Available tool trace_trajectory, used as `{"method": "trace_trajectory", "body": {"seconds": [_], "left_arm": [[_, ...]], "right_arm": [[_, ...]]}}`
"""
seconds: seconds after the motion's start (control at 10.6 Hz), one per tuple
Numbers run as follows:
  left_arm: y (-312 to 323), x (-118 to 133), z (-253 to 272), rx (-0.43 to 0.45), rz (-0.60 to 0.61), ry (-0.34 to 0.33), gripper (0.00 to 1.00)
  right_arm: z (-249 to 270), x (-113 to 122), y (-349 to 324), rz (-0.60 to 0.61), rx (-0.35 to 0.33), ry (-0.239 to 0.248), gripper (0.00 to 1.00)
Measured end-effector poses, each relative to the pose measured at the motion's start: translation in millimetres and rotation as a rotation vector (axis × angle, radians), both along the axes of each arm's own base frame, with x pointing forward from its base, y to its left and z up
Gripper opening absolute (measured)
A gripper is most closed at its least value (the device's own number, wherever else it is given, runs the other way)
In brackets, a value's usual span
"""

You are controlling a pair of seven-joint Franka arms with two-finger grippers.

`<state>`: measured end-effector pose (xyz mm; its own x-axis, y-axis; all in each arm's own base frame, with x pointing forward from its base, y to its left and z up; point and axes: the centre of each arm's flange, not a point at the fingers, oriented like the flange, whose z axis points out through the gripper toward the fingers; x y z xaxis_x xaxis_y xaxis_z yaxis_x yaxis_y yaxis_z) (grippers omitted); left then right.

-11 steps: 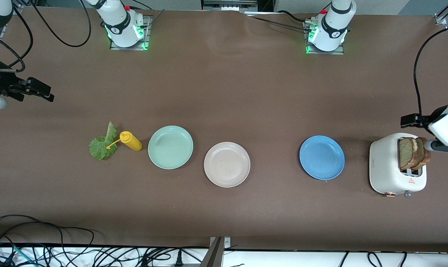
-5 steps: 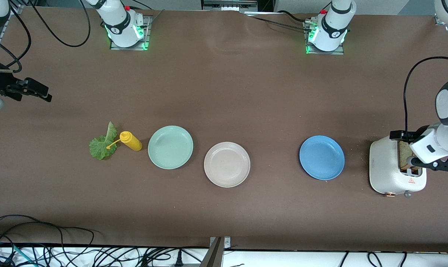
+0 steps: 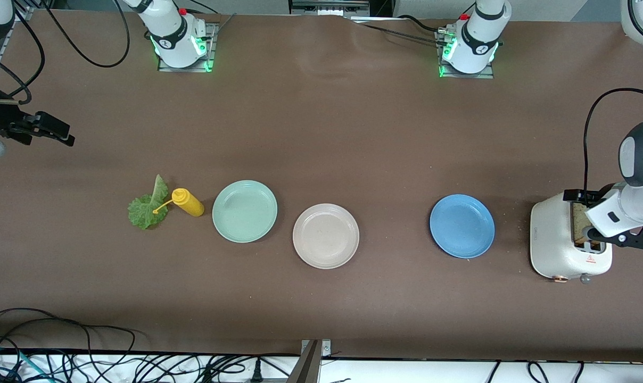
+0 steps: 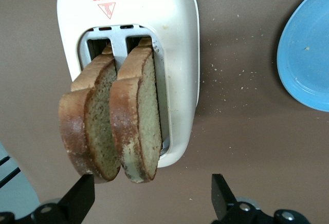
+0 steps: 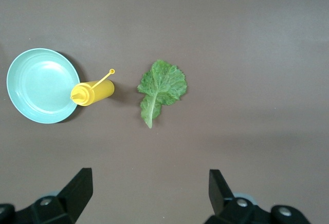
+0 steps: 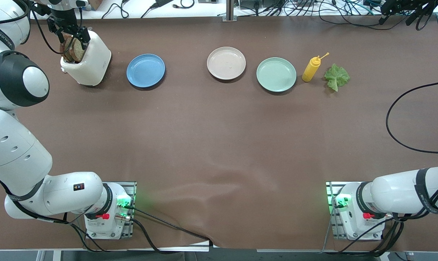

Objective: Make sandwich on beige plate with both arms
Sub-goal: 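Move the left gripper down over the bread slices in the toaster, then grasp the outer bread slice with the left gripper and lift it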

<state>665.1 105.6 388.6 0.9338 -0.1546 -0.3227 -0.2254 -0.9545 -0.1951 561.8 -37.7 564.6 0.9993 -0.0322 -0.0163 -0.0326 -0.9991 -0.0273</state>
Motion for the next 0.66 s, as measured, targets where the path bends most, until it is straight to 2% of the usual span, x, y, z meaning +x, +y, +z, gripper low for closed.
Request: {"method": "trace_trajectory", "body": {"seconds": [0.47, 0.66], "left_arm": [[-1.1, 7.6, -2.5, -0.004, -0.017, -0.046, 1.0], [-2.1, 8.7, -4.1, -0.005, -0.02, -0.049, 0.96]], "right_arm": [[-0.1, -0.4, -4.4, -0.01, 0.006, 0.0, 1.0], [-0.2, -0.5, -4.3, -0.01, 0.007, 0.001, 1.0]]}}
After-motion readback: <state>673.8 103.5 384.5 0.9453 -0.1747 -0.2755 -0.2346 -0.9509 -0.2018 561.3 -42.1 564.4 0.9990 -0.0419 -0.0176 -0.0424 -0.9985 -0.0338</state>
